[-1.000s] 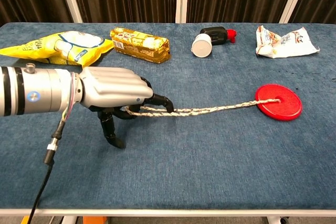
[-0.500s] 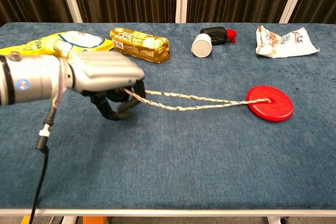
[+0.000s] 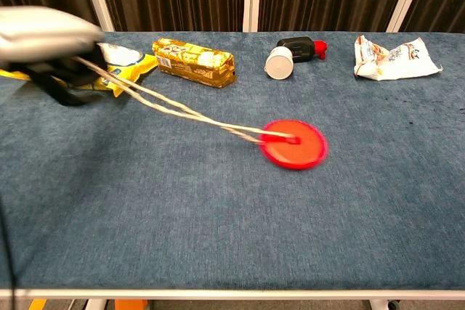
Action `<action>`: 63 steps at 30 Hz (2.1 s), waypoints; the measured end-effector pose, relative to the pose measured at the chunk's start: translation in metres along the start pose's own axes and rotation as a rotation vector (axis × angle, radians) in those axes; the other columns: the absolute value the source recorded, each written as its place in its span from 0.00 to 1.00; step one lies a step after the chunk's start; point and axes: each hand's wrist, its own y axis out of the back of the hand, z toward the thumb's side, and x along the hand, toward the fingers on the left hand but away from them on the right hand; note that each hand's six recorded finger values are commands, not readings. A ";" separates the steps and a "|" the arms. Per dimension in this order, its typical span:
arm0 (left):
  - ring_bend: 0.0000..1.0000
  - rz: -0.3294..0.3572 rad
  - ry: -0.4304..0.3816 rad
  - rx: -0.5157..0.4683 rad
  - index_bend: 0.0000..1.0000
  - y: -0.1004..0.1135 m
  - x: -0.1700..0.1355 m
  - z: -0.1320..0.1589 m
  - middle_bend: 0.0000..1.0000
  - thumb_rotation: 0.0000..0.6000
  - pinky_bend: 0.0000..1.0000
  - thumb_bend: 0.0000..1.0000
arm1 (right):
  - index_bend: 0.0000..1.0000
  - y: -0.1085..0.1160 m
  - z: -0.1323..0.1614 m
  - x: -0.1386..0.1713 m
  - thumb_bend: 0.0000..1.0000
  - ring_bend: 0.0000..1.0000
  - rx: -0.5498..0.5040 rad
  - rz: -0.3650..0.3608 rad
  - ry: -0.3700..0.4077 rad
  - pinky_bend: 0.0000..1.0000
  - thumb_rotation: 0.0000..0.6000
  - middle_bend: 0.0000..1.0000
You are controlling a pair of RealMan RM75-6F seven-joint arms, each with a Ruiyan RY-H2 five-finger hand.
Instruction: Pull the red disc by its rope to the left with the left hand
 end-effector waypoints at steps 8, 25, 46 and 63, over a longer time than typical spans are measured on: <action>0.89 0.068 0.340 0.046 0.86 0.013 -0.054 -0.106 1.00 1.00 0.74 0.42 | 0.00 -0.001 0.002 -0.001 0.22 0.00 0.001 0.007 0.010 0.00 1.00 0.00; 0.89 0.108 0.670 0.150 0.89 0.039 -0.110 -0.194 1.00 1.00 0.74 0.44 | 0.00 0.002 0.005 0.000 0.22 0.00 -0.004 -0.001 0.013 0.00 1.00 0.00; 0.89 0.178 0.677 0.098 0.89 0.052 -0.119 -0.183 1.00 1.00 0.74 0.44 | 0.00 -0.003 0.009 -0.002 0.22 0.00 -0.001 0.011 0.020 0.00 1.00 0.00; 0.24 0.146 0.205 0.024 0.32 0.021 -0.041 -0.069 0.37 1.00 0.58 0.25 | 0.00 -0.009 0.001 -0.002 0.22 0.00 -0.008 0.029 -0.002 0.00 1.00 0.00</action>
